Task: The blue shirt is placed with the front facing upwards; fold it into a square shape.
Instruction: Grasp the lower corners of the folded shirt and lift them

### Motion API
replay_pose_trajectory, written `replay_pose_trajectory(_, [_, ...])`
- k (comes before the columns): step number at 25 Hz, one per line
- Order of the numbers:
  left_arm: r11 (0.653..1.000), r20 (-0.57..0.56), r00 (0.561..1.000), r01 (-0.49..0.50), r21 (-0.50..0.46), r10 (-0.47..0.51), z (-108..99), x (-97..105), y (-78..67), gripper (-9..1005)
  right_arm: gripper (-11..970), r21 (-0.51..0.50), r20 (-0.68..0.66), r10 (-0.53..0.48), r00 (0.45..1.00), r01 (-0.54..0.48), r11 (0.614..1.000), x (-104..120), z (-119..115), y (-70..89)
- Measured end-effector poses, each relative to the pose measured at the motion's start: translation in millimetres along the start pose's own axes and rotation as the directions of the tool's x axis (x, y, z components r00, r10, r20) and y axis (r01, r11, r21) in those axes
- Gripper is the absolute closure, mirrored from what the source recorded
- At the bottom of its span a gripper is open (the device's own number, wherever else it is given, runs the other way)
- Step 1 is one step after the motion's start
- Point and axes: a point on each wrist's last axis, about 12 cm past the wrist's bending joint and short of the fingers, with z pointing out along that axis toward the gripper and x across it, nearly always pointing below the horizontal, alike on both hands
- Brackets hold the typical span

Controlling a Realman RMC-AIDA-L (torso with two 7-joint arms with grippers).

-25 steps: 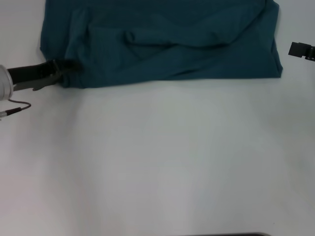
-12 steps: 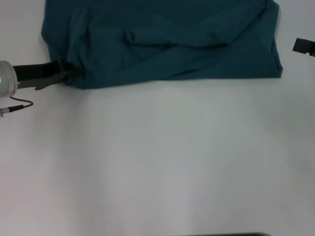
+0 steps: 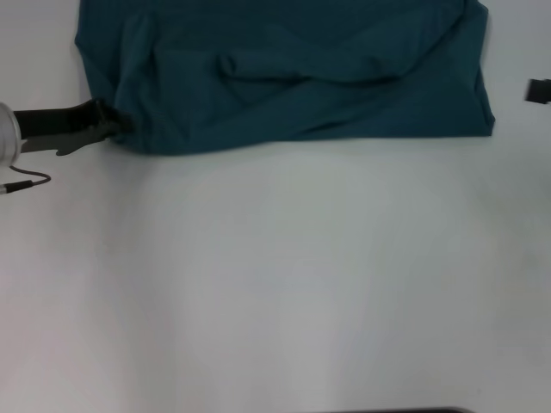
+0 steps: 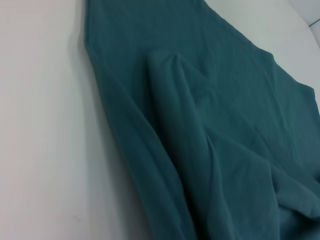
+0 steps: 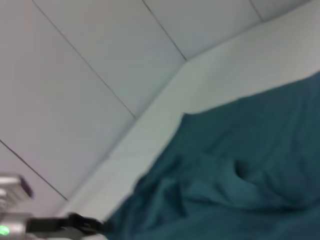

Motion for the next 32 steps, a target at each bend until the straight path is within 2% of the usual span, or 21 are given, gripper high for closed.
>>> replay_pose_trajectory(3, [1.000, -0.014, 1.000, 0.009, 0.009, -0.009, -5.0, -4.1, -0.8, 972, 152, 0.083, -0.045, 0.027, 0.999, -0.023, 0.996, -13.7, -12.6, -10.5])
replay_pose_trajectory(6, [1.000, -0.025, 1.000, 0.009, 0.021, -0.008, -9.2, -8.4, -4.7, 977, 151, 0.176, -0.089, 0.111, 0.990, -0.094, 0.980, -30.4, -23.6, -19.9])
replay_pose_trajectory(11, [0.999, -0.072, 0.997, 0.002, 0.039, 0.001, -12.3, -14.6, -14.7, 978, 151, 0.327, -0.085, 0.229, 0.970, -0.191, 0.926, -63.1, -26.6, -31.8])
replay_pose_trajectory(13, [0.999, -0.092, 0.996, 0.001, 0.045, 0.004, -12.1, -16.5, -18.6, 978, 151, 0.362, -0.103, 0.228, 0.968, -0.177, 0.915, -71.7, -19.0, -33.6])
replay_pose_trajectory(17, [0.998, -0.101, 0.995, -0.001, 0.057, 0.006, -13.6, -17.9, -21.7, 979, 151, 0.421, -0.184, 0.193, 0.964, -0.100, 0.901, -81.2, 10.9, -36.2])
replay_pose_trajectory(23, [0.998, -0.089, 0.996, -0.005, 0.060, 0.010, -19.8, -20.0, -20.9, 978, 151, 0.400, -0.287, 0.161, 0.944, -0.034, 0.916, -75.6, 55.5, -27.6])
replay_pose_trajectory(32, [0.998, -0.076, 0.997, -0.007, 0.056, 0.012, -20.8, -21.3, -19.6, 977, 151, 0.407, -0.285, 0.237, 0.929, -0.107, 0.907, -60.6, 78.5, -31.3])
